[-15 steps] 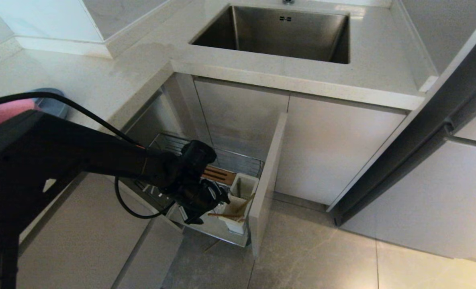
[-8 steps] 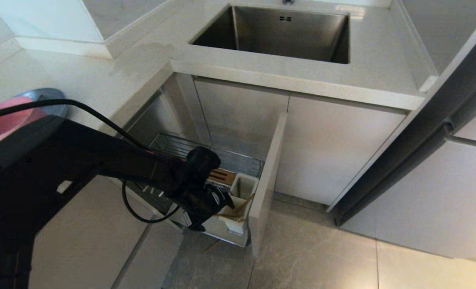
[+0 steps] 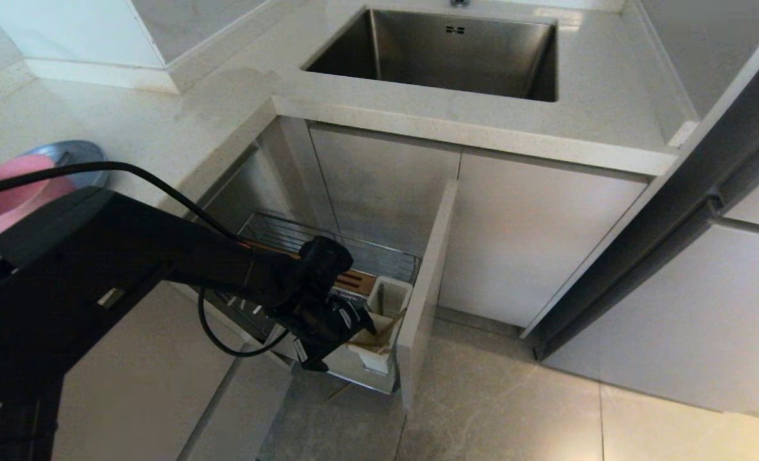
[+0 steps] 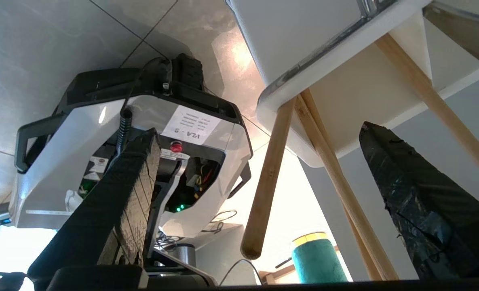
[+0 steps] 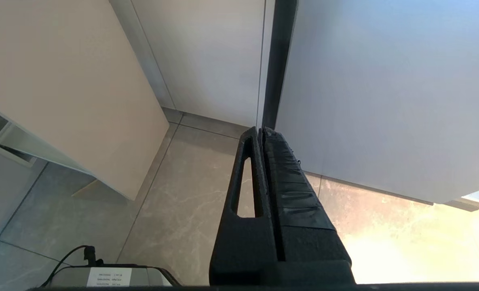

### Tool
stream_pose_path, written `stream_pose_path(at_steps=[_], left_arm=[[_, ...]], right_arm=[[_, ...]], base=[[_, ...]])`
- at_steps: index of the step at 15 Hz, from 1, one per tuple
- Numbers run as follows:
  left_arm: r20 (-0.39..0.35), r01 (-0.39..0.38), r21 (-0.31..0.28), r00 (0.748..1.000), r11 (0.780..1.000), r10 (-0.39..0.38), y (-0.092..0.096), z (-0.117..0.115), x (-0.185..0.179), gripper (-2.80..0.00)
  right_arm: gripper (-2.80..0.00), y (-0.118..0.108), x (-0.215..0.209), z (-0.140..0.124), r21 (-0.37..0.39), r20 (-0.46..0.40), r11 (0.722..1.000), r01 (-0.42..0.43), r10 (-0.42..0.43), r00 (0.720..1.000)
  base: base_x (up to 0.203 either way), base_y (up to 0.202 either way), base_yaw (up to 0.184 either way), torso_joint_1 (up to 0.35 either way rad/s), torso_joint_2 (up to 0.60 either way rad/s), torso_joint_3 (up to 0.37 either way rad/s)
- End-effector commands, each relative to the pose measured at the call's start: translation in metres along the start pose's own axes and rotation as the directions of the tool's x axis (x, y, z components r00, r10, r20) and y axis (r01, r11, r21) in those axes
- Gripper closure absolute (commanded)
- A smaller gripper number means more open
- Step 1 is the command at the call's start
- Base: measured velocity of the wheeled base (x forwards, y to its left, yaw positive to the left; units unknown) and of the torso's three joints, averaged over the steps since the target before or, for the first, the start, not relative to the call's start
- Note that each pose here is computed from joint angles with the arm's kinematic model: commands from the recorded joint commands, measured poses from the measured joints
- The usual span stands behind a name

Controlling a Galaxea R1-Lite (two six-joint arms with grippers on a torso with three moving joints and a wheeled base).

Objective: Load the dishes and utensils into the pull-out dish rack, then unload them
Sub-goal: Take the chopsticks out of the cupboard

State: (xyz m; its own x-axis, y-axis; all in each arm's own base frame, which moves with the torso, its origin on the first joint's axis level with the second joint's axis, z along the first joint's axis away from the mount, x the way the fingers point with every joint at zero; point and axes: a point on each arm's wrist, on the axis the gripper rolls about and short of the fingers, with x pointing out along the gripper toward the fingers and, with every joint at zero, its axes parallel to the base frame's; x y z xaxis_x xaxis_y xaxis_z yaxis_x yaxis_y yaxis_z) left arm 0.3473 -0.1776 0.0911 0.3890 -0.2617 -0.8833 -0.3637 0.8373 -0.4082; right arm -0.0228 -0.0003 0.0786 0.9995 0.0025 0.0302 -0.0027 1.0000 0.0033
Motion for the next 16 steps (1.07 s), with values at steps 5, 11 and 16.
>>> stream_pose_path(at_steps=[5, 11, 16], left_arm=[[0.014, -0.006, -0.004, 1.000, 1.000, 0.006, 0.0001, 0.0010, -0.0010, 0.00], [0.014, -0.006, -0.003, 1.000, 1.000, 0.006, -0.0003, 0.0005, -0.0016, 0.00], [0.022, 0.004, -0.001, 1.000, 1.000, -0.004, -0.0018, 0.0005, -0.0071, 0.00]], right_arm=[[0.00, 0.0000, 0.0005, -0.0021, 0.000, -0.007, 1.000, 0.000, 0.000, 1.000], [0.00, 0.0000, 0.0006, -0.0024, 0.000, -0.008, 1.000, 0.000, 0.000, 1.000], [0.00, 0.0000, 0.0005, -0.0021, 0.000, -0.007, 1.000, 0.000, 0.000, 1.000]], base=[[0.000, 0.000, 0.000, 0.000, 0.00, 0.000], [0.000, 0.000, 0.000, 0.000, 0.00, 0.000], [0.000, 0.000, 0.000, 0.000, 0.00, 0.000]])
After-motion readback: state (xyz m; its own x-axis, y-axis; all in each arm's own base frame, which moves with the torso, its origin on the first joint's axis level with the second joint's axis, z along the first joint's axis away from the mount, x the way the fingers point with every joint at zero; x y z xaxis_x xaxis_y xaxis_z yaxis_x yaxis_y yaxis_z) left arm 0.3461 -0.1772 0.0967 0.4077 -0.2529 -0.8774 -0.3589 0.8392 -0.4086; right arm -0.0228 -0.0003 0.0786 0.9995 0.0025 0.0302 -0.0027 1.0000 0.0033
